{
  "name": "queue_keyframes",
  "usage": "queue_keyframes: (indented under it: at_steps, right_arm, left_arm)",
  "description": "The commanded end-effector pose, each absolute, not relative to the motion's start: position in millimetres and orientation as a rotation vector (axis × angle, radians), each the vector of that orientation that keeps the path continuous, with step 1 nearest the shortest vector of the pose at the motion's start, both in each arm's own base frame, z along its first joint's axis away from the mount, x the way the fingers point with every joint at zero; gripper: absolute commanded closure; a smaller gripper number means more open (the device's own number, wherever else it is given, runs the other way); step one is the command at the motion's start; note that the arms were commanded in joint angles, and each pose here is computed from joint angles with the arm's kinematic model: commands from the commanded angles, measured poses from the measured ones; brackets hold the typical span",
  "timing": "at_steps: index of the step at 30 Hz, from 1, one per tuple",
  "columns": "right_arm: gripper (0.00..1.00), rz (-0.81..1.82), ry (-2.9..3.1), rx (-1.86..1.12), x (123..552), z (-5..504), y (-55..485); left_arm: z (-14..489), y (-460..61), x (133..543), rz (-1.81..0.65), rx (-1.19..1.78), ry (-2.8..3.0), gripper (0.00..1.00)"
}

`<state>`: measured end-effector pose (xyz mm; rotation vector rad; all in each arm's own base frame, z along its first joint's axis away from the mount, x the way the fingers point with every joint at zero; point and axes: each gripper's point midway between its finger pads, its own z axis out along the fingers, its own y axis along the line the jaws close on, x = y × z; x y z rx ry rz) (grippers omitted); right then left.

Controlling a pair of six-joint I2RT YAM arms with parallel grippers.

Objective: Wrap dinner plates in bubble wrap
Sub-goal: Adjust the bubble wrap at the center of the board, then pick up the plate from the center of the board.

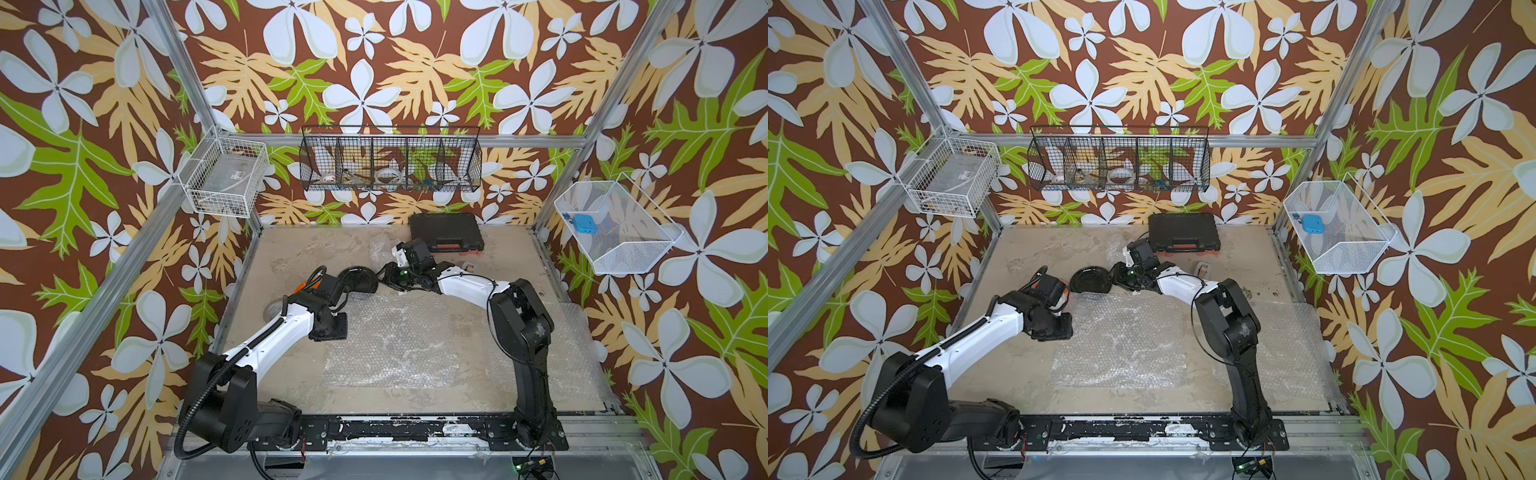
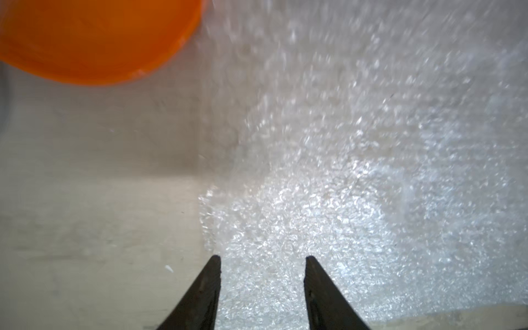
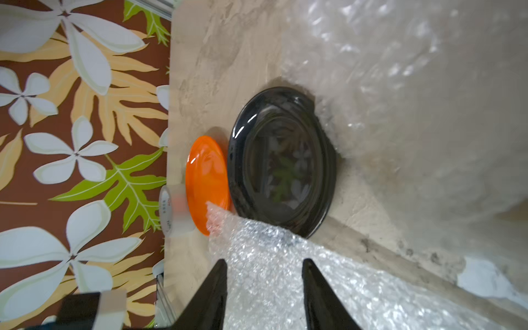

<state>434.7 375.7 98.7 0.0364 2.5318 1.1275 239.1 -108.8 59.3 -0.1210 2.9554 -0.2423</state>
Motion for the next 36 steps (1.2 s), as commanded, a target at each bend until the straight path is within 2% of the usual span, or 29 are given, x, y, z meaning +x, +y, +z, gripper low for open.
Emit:
queue_keyframes:
  at_steps: [1,11,24,30,36]
  right_arm:
    - [0.55,1.049,2.566,0.056,442,77,375]
    - [0.65,1.217,2.538,0.015,447,58,410]
    - [0.72,1.182,2.611,0.073,455,24,416]
    - [0.86,1.128,2.587,0.089,463,36,410]
    - [0.95,1.020,2.498,0.054,472,96,396]
  left_arm:
    - [42,-135,232,-0.491,-0.187,2.948,0.51]
    - [39,-142,215,-0.472,-0.193,2.957,0.50]
    - [48,-134,213,-0.422,-0.201,2.940,0.49]
    - [55,-133,215,-0.426,-0.207,2.919,0.49]
    - [71,-133,221,-0.432,-0.210,2.868,0.49]
